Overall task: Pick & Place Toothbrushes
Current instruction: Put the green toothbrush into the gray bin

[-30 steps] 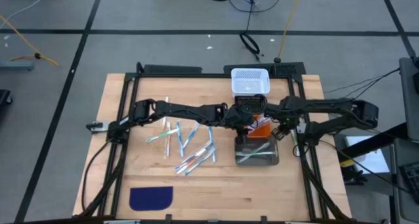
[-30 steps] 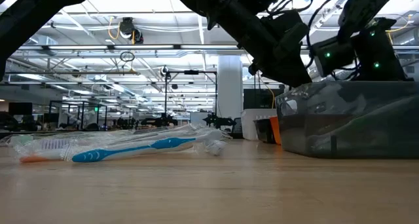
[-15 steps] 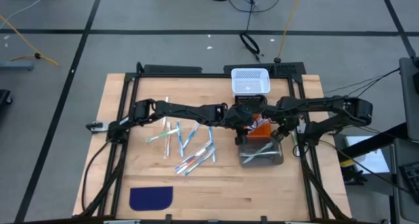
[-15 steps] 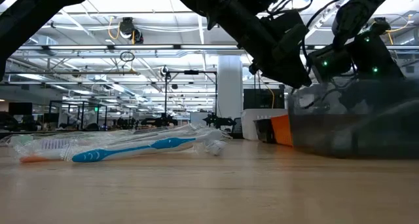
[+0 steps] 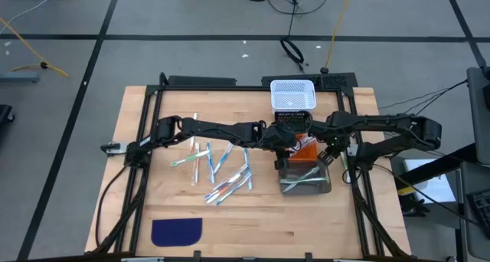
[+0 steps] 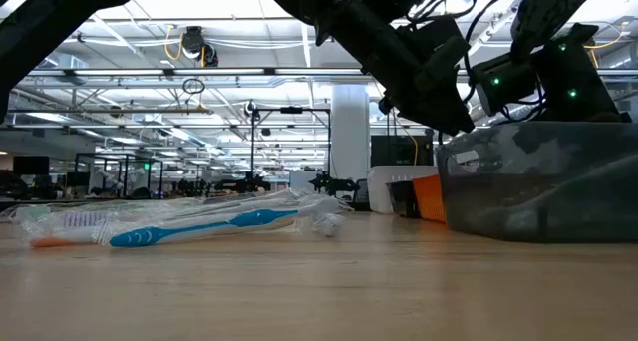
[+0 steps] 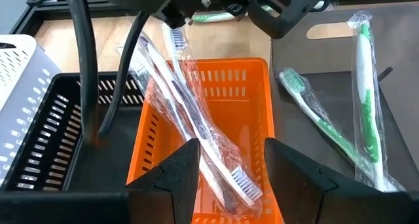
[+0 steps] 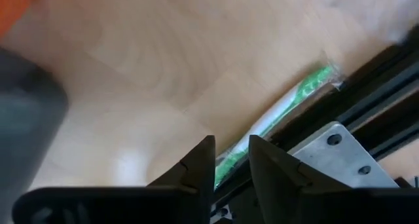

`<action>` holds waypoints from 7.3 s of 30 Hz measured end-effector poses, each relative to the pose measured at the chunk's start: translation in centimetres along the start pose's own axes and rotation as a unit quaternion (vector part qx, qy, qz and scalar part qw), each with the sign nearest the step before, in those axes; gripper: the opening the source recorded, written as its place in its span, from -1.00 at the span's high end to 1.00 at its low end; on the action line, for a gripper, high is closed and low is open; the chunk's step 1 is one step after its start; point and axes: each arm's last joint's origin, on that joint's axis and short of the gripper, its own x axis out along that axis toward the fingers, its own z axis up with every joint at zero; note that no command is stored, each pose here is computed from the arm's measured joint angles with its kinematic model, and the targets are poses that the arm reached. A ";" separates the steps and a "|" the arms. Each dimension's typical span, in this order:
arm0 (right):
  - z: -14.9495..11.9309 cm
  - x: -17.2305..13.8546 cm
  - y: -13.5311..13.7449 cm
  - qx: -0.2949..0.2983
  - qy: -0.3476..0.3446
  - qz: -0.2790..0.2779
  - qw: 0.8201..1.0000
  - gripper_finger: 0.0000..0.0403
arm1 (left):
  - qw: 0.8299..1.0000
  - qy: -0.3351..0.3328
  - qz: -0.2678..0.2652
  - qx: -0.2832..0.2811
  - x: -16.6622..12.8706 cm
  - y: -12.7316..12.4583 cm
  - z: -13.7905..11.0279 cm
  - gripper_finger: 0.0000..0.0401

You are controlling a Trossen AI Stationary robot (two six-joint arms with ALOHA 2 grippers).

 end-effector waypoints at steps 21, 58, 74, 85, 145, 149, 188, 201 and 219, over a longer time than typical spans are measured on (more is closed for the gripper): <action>0.6 1.0 -1.6 0.193 -0.013 -0.020 0.981 0.66 | 1.000 0.026 -0.002 0.002 0.0 0.0 -0.5 0.15; 0.8 3.5 -3.5 0.247 -0.002 -0.004 0.969 0.92 | 0.999 0.048 -0.004 0.013 0.0 -0.1 -0.9 0.15; 3.0 -3.3 -4.1 0.225 -0.104 -0.037 0.968 0.96 | 0.999 0.046 -0.003 -0.002 0.0 -0.1 -0.9 0.15; 1.4 -9.7 -5.0 0.204 -0.284 0.020 0.937 0.96 | 0.999 0.018 0.001 -0.028 0.0 0.2 -0.4 0.15; -7.4 -16.2 0.6 -0.159 -0.573 0.292 0.749 0.59 | 0.961 -0.193 -0.154 -0.122 -0.8 1.3 3.7 0.96; -7.8 -16.0 0.6 -0.203 -0.550 0.319 0.745 0.54 | 0.967 -0.162 -0.160 -0.112 -0.6 0.4 3.2 0.96; -8.9 -15.1 -0.6 -0.198 -0.542 0.283 0.766 0.61 | 0.984 0.059 -0.167 -0.029 -0.6 -5.1 -0.9 0.85; -8.8 -15.0 -0.7 -0.190 -0.544 0.271 0.771 0.61 | 0.987 0.053 -0.150 -0.015 -0.6 -5.0 -0.9 0.45; -8.8 -14.9 -0.7 -0.199 -0.543 0.263 0.772 0.63 | 0.985 0.032 -0.171 0.004 -2.2 -6.0 0.3 0.10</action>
